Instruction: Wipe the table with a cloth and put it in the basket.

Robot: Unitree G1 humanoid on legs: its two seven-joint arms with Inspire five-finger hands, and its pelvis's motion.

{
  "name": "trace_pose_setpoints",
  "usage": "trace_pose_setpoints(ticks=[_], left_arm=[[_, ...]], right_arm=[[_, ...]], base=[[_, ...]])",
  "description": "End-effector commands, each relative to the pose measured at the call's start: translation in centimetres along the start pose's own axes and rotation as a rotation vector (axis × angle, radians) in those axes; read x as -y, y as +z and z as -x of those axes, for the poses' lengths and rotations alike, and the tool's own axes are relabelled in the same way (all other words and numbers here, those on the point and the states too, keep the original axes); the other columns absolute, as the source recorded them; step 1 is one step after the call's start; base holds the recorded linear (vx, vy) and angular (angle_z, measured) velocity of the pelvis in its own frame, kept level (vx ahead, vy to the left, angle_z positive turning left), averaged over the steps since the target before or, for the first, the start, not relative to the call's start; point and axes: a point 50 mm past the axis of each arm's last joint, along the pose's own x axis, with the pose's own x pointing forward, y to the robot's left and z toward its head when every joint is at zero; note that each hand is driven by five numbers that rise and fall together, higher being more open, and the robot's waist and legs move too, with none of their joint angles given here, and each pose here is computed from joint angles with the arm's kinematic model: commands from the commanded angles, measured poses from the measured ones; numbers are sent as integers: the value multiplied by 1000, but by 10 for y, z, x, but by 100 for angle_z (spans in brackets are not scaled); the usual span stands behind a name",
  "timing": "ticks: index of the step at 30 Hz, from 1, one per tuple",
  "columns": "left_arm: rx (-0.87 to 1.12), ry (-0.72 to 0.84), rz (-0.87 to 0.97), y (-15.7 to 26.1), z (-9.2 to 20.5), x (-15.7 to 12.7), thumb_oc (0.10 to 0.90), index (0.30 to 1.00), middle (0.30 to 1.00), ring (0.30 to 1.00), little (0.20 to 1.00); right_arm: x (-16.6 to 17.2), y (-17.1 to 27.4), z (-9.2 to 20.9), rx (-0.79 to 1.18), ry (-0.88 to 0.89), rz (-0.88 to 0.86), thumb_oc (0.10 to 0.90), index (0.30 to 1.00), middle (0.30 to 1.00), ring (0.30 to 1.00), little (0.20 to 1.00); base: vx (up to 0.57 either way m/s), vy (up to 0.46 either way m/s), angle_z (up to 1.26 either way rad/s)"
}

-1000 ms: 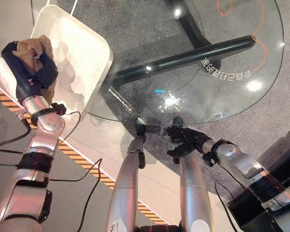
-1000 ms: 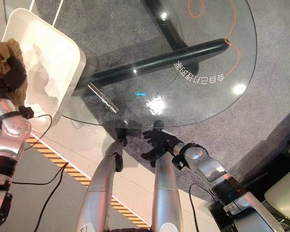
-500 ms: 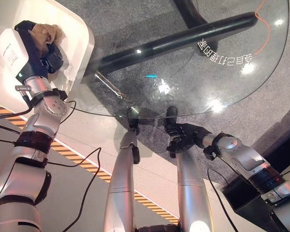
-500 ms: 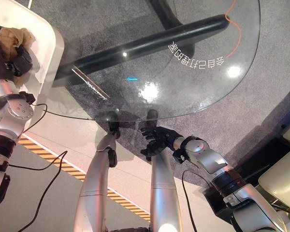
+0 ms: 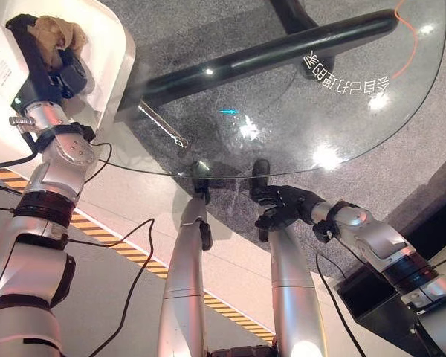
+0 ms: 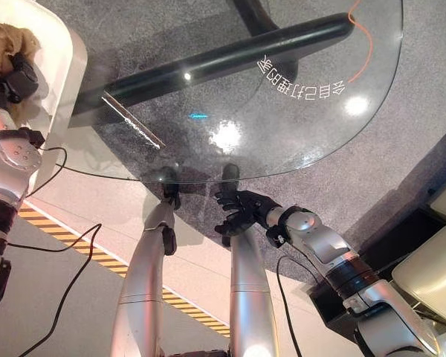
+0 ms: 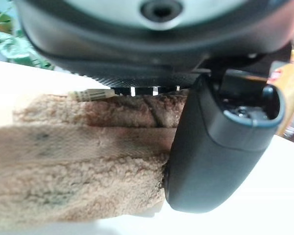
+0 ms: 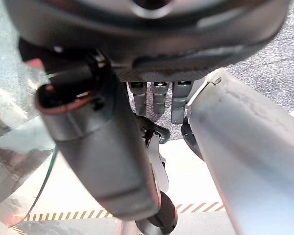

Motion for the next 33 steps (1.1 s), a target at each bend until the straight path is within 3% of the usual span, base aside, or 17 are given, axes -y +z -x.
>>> trace_pose_setpoints(ticks=[1,12,27,33], left_arm=[[-149,68,-72,-34,-8,-23,800,900,900,900,900],[-91,126,-49,-37,-1,-33,800,900,900,900,900],[-226,159,323,-73,32,-50,800,900,900,900,900],[-223,112,378,-78,34,-55,800,900,900,900,900]], right_arm=[[-22,-28,2,-69,87,-67,800,900,900,900,900],[-34,-37,6,-54,69,-95,800,900,900,900,900],[-52,-58,10,-37,63,-149,800,900,900,900,900],[-55,-69,9,-49,39,-187,800,900,900,900,900]], base=[[-21,-36,-1],[-23,-61,0],[-37,-94,4],[-38,-89,4]])
